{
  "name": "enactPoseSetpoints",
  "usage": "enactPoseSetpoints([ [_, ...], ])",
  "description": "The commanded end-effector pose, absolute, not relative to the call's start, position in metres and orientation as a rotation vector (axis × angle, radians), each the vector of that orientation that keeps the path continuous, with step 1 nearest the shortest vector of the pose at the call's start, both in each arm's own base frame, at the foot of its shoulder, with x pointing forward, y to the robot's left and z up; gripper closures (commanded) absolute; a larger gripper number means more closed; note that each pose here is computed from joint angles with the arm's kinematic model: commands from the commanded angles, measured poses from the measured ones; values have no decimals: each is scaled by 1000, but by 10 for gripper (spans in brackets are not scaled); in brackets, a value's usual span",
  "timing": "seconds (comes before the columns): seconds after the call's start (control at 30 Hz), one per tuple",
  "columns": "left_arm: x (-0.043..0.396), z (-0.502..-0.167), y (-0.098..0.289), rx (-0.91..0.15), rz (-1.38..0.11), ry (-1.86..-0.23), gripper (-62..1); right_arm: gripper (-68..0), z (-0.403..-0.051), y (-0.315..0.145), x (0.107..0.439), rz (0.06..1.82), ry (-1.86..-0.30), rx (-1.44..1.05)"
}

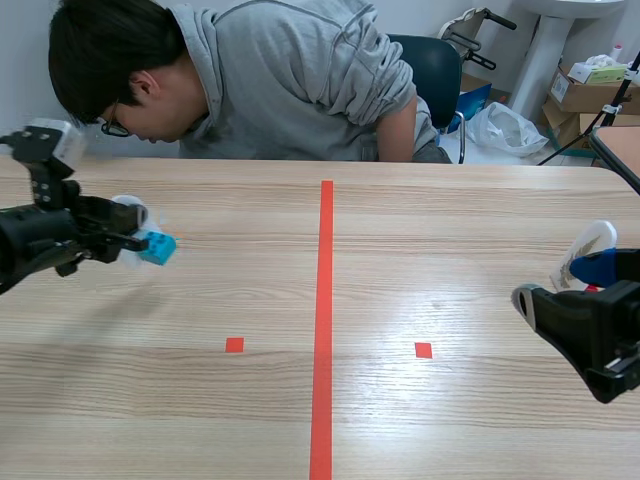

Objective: Do the leaf sorting experiment

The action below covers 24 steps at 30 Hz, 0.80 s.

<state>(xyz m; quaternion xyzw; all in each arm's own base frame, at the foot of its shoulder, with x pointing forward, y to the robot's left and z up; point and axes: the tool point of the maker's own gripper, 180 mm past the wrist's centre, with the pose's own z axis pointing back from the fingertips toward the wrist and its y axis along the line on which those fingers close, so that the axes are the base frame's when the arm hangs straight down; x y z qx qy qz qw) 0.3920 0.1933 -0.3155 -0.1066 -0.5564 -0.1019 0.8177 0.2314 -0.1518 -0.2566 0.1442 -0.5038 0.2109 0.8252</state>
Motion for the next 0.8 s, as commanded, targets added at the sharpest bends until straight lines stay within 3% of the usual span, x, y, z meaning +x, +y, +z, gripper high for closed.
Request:
enactPoseSetpoints([
  [0.0,394,-308,208,-202,-197,-1211,-40,-411,-247,-150,237,459,-1107,309],
  [0.33,388,-314,297,40,27,-1213,-40,-411,-247,-150,237,459,-1107,309],
  [0.77,400,-335,332,162,80,-1132,-40,-411,-247,-150,237,459,-1107,309],
])
